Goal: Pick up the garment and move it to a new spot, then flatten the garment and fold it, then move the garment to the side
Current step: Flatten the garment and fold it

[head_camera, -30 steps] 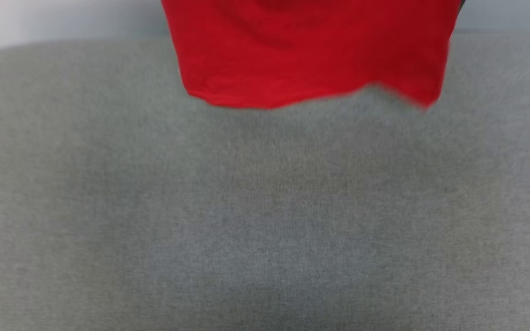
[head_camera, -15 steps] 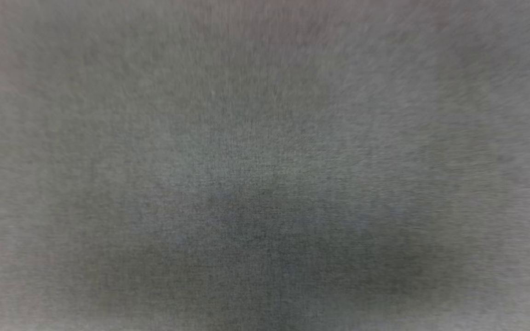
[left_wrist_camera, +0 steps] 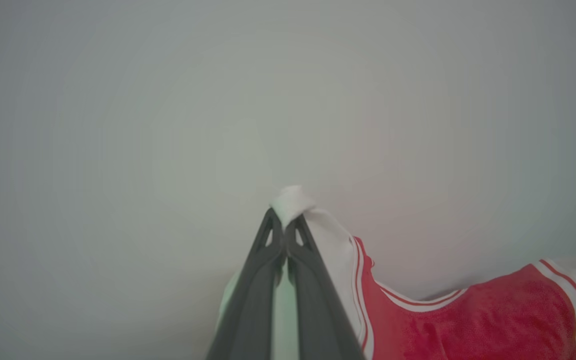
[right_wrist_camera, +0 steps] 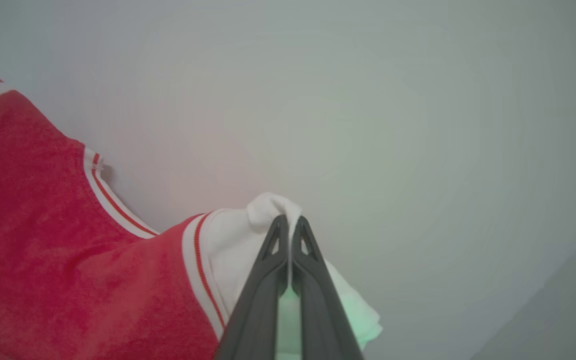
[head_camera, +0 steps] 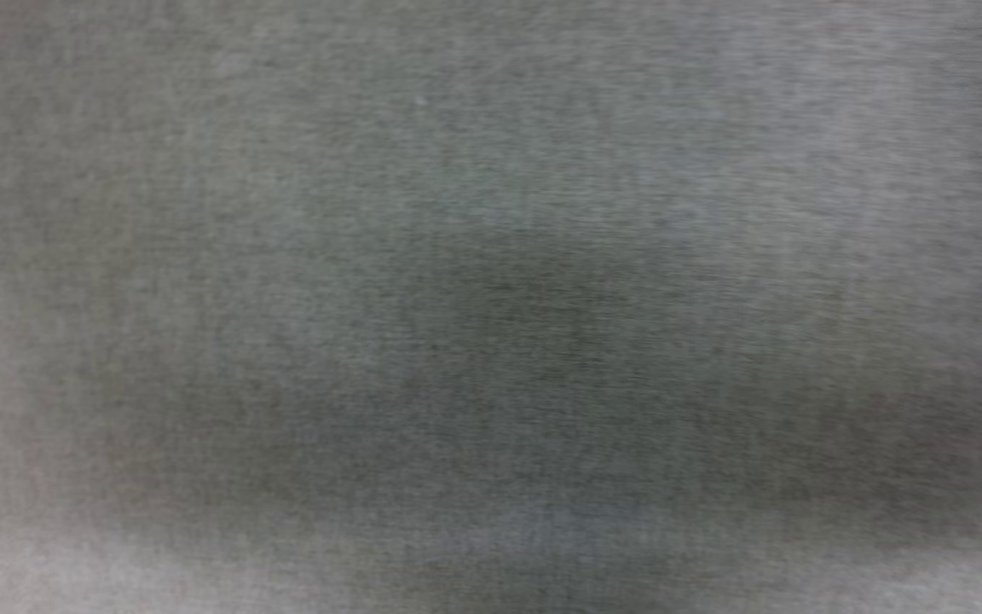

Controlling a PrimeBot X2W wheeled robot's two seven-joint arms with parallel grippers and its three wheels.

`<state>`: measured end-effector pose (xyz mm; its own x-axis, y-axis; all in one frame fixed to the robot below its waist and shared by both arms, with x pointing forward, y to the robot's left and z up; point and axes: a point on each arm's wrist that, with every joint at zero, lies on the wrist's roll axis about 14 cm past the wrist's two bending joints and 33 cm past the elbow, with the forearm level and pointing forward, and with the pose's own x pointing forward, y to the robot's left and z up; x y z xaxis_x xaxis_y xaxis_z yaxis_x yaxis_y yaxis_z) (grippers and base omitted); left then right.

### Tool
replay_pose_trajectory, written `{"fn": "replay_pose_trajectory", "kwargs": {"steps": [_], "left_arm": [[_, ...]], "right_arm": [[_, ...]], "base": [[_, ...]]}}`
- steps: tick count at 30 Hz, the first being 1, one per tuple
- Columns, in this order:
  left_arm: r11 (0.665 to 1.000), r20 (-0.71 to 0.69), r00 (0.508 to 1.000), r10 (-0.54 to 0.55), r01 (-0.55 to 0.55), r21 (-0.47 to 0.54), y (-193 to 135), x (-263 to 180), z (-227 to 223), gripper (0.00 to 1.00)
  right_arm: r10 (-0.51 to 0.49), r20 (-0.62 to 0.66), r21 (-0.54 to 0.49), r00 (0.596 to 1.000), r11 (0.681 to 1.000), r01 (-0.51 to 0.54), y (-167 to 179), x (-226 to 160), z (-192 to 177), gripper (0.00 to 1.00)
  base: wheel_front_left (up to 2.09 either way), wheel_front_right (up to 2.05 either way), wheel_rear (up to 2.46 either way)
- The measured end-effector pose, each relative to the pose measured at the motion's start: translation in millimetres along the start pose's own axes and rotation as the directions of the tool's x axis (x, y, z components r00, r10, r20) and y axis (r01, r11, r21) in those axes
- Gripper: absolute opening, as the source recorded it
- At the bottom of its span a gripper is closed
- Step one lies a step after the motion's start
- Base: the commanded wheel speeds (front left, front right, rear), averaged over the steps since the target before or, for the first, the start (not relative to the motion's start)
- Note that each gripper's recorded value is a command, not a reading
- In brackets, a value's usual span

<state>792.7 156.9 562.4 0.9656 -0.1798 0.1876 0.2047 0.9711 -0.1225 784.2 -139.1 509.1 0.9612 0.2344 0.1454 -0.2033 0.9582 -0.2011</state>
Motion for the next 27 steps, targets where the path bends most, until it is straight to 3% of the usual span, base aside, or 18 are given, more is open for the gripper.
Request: {"fn": "replay_pose_trajectory", "kwargs": {"steps": [5,11,18,27], "left_arm": [[1.000,-0.090,0.996,0.013,-0.015,-0.026,9.0,-18.2,-31.2,0.00],[1.000,-0.208,0.978,-0.010,0.010,0.003,16.5,-51.4,-37.7,0.00],[0.998,-0.295,0.954,-0.055,0.053,-0.016,14.7,-108.9,-31.8,0.00],[0.996,-0.367,0.926,-0.089,0.070,-0.064,14.1,-207.5,-27.8,0.00]], "right_arm": [[0.053,0.005,0.064,0.999,0.997,-0.053,29.4,3.4,-9.9,0.00],[0.165,0.041,0.025,0.985,0.986,-0.166,51.2,-14.0,9.6,0.00],[0.258,0.001,0.004,0.966,0.966,-0.258,44.0,-68.2,21.0,0.00],[0.347,-0.105,-0.005,0.932,0.937,-0.350,31.8,-171.3,25.2,0.00]], "base": [[0.00,0.00,0.00],[0.00,0.00,0.00],[0.00,0.00,0.00],[0.00,0.00,0.00]]}}
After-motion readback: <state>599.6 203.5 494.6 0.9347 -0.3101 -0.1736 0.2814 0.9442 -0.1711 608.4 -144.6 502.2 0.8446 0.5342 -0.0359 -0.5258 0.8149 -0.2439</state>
